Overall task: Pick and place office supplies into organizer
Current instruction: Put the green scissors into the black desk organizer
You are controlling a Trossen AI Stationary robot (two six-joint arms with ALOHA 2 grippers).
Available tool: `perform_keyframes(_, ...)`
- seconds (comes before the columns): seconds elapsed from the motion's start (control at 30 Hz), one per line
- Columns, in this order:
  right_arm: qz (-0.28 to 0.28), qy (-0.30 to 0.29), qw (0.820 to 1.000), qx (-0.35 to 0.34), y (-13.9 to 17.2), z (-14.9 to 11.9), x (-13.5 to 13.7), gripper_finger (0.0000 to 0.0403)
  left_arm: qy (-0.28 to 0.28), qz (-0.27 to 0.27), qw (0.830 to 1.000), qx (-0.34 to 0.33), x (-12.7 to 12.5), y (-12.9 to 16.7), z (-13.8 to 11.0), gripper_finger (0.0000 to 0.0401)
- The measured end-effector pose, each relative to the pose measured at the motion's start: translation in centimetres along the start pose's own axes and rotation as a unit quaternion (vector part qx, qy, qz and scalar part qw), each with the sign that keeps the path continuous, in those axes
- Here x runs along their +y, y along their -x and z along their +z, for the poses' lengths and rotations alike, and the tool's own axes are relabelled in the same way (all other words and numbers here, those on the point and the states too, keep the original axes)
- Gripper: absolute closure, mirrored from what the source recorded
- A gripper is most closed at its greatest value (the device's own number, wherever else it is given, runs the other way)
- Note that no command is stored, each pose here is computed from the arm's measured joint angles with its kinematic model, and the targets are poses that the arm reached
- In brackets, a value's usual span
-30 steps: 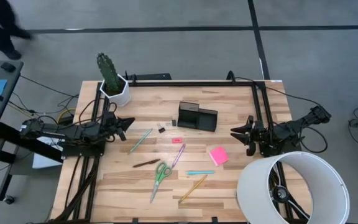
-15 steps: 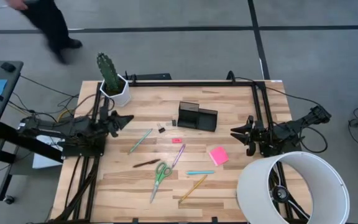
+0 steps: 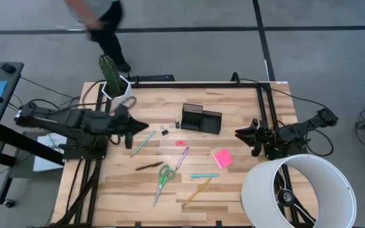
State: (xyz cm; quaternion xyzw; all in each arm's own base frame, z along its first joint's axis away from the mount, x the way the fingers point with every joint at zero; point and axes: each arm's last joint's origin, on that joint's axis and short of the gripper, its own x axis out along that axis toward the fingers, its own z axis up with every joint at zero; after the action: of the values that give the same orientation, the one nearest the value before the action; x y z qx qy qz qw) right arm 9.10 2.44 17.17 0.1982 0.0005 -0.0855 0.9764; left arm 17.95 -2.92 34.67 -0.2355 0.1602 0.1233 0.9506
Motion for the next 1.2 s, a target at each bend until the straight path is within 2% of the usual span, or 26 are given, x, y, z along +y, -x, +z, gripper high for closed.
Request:
perform_keyframes(0.17,0.028,-0.021,0.999,-0.03,0.0,0.8,0.4,0.0305,-0.008,-0.028,0.995,0.098,-1.7,-3.3,-1.5,0.0397)
perform_keyframes(0.3,0.065,-0.042,0.989,-0.127,0.4,2.9,1.1,0.0305,-0.035,-0.058,0.979,0.194,-2.4,-5.8,-3.6,0.0396)
perform_keyframes(0.43,0.082,-0.023,0.974,-0.209,1.1,4.8,1.4,0.0305,-0.076,-0.065,0.959,0.263,-2.5,-8.1,-5.6,0.0377)
perform_keyframes(0.6,0.069,0.0,0.979,-0.192,0.5,5.4,2.1,0.0305,-0.128,-0.057,0.939,0.312,-2.4,-10.9,-7.9,0.0331)
perform_keyframes(0.8,0.04,0.025,0.987,-0.156,-1.9,7.9,4.3,0.0305,-0.149,-0.04,0.918,0.366,-1.9,-13.7,-10.7,0.0287)
perform_keyframes(0.97,0.027,0.038,0.991,-0.125,-4.6,9.5,6.6,0.0305,-0.185,-0.033,0.899,0.396,-1.4,-15.4,-12.6,0.0281)
perform_keyframes(1.2,0.007,0.075,0.995,-0.071,-8.2,8.5,8.4,0.0305,-0.214,-0.03,0.893,0.394,-1.2,-16.5,-13.5,0.028)
